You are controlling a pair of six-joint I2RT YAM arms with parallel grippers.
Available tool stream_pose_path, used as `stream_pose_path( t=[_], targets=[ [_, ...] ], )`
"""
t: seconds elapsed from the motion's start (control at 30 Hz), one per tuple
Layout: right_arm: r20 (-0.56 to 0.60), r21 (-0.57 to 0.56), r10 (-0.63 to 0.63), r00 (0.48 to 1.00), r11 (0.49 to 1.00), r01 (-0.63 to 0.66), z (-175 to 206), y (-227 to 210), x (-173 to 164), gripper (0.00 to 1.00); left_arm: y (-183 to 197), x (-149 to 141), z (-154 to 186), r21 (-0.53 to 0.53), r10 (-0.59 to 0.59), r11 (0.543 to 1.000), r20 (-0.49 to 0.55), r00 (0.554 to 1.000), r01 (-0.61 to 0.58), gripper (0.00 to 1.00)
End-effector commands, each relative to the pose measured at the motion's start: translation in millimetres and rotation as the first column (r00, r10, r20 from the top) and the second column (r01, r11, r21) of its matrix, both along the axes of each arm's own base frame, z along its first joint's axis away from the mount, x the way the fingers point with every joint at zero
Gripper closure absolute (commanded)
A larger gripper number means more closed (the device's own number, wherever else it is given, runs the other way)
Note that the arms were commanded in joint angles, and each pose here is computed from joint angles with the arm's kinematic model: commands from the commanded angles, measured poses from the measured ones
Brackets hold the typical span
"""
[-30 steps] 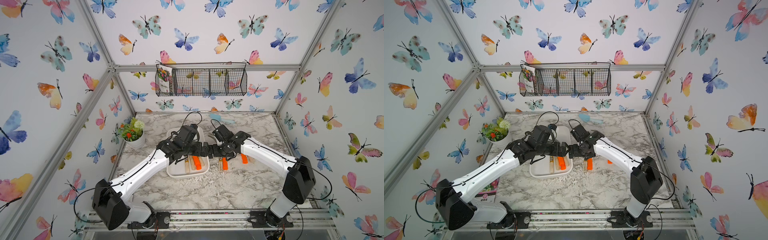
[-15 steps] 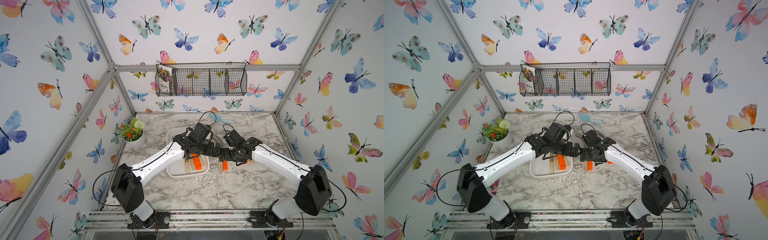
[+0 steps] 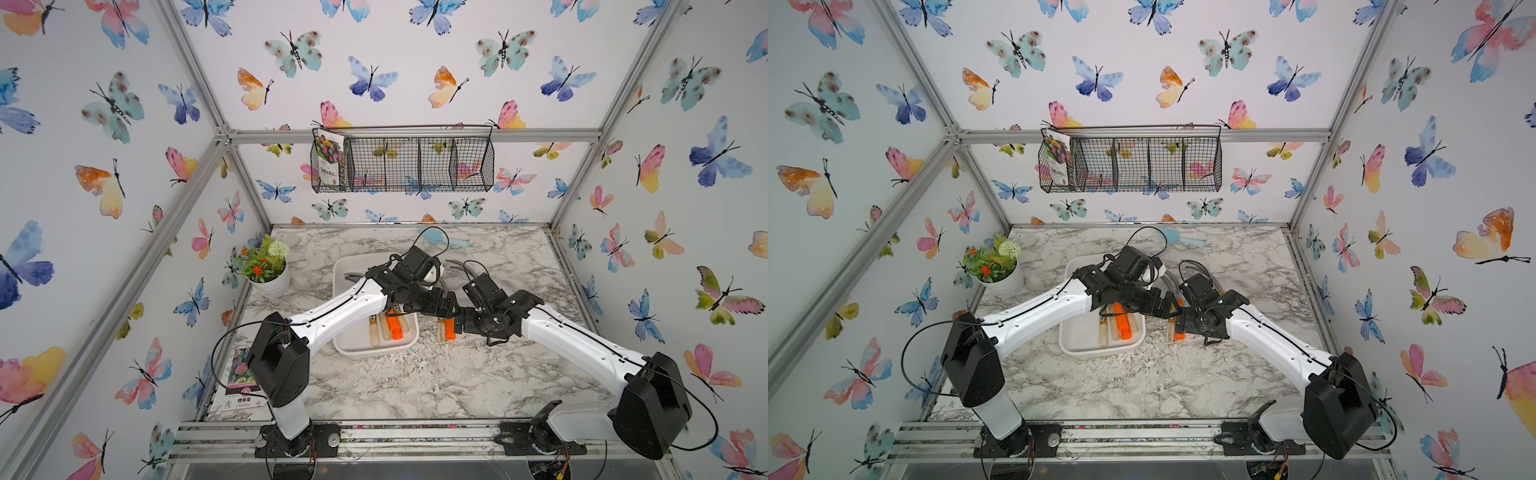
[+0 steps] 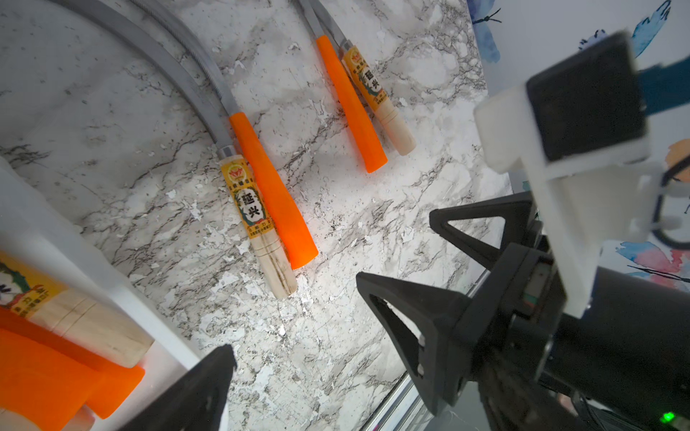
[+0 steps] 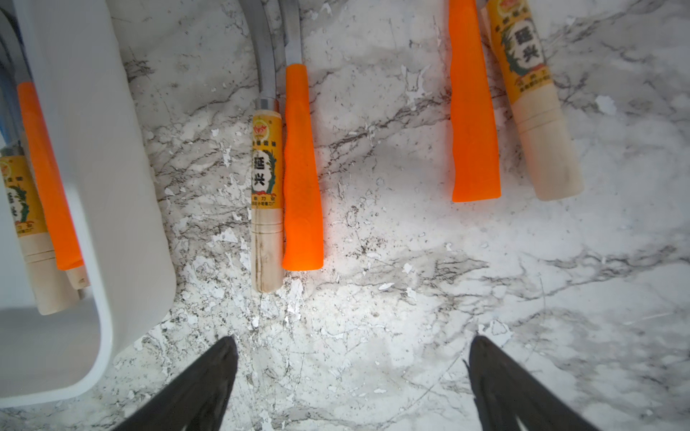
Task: Put small sickles into storage boxes
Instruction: Pick up the sickle at the center of the board.
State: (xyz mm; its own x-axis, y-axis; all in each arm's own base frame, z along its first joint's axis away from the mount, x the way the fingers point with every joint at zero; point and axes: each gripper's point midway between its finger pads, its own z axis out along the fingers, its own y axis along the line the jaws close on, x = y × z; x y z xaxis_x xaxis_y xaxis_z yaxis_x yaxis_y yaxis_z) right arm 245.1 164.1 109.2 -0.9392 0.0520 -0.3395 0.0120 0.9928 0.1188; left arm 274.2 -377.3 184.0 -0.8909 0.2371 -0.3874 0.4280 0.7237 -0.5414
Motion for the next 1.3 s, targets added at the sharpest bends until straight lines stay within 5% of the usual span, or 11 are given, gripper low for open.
stream_pose_path(
  t=[0.0, 0.4, 0.73, 0.9, 1.27],
  targets=[
    [-0.09, 0.019, 0.042, 0.995, 0.999, -0.041, -9, -5, -28, 0.02, 19, 51, -15, 0.068, 0.165, 0.983, 0.084, 0.983, -0.17, 0.02],
    [-0.108, 0.064, 0.011, 0.994, 0.998, -0.004, -24, -1, -4, 0.02, 17, 44, -27, 0.075, 0.146, 0.986, 0.04, 0.989, -0.148, 0.02],
    [-0.011, 0.111, -0.024, 1.0, 0.994, 0.025, 7, -8, -1, 0.02, 8, 41, -56, 0.228, 0.135, 0.964, 0.035, 0.99, -0.14, 0.04],
    [0.0, 0.125, -0.068, 0.998, 0.99, 0.067, 15, -18, -13, 0.02, 7, 40, -74, 0.263, 0.141, 0.955, 0.007, 0.99, -0.138, 0.14],
    [0.011, 0.146, -0.136, 0.991, 0.98, 0.133, 25, -35, -33, 0.02, 0, 40, -113, 0.342, 0.117, 0.933, 0.0, 0.993, -0.11, 0.57]
  ],
)
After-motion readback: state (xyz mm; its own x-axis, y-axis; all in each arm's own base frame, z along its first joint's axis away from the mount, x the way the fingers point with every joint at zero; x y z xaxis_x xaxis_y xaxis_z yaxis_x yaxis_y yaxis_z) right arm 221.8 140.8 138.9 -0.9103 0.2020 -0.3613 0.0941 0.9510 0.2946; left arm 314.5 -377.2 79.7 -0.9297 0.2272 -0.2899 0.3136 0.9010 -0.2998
